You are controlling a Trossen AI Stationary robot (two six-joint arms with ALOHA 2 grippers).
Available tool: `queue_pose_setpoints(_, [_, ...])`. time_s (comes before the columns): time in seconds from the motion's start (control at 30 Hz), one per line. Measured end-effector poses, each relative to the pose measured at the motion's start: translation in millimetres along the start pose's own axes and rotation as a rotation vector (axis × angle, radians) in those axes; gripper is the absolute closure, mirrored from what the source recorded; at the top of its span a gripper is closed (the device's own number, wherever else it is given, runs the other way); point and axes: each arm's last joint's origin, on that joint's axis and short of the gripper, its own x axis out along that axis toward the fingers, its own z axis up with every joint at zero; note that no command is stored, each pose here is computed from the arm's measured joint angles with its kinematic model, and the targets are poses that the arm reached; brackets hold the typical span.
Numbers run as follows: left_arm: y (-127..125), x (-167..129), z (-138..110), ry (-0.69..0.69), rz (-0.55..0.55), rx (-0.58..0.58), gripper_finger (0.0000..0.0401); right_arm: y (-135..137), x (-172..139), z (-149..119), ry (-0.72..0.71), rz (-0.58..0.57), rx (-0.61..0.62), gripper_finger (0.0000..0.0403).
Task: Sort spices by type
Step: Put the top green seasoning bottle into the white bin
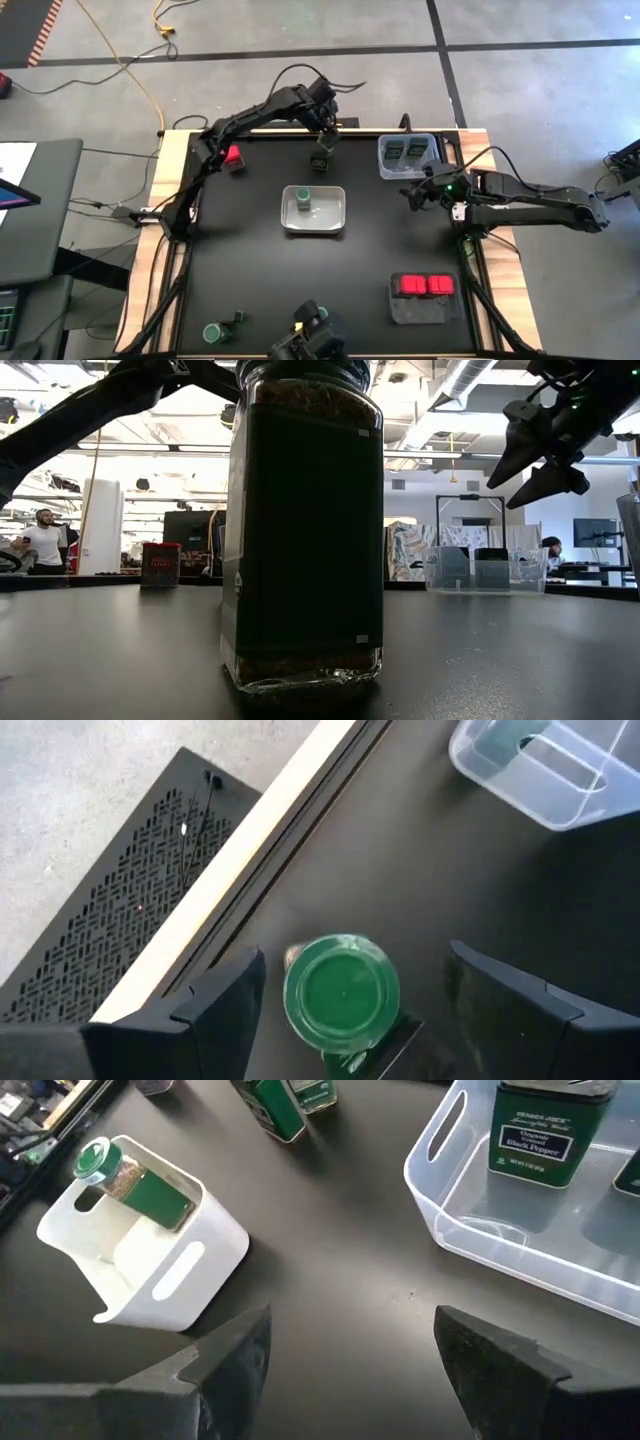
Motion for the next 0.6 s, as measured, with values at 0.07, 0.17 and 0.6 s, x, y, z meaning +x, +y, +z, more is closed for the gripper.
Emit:
queue_pose_setpoints(0.07, [0.2, 0.1, -0.7, 0.007, 0.004, -0.005, 0.0111, -0.5, 0.1, 0.4, -0.003, -0.005, 0.003, 0.0096])
queue_pose_setpoints(0.17, [0.3, 0.0, -2.5, 0.026, 0.005, -0.014, 0.0111, -1.6, 0.4, 1.3, -0.008, -0.013, 0.027, 0.0096])
queue_pose_setpoints(0.6, [-3.1, 10.1, -9.8, 0.055, 0.003, -0.008, 0.0111, -4.0, 1.2, 3.1, -0.016, -0.029, 0.054, 0.0096])
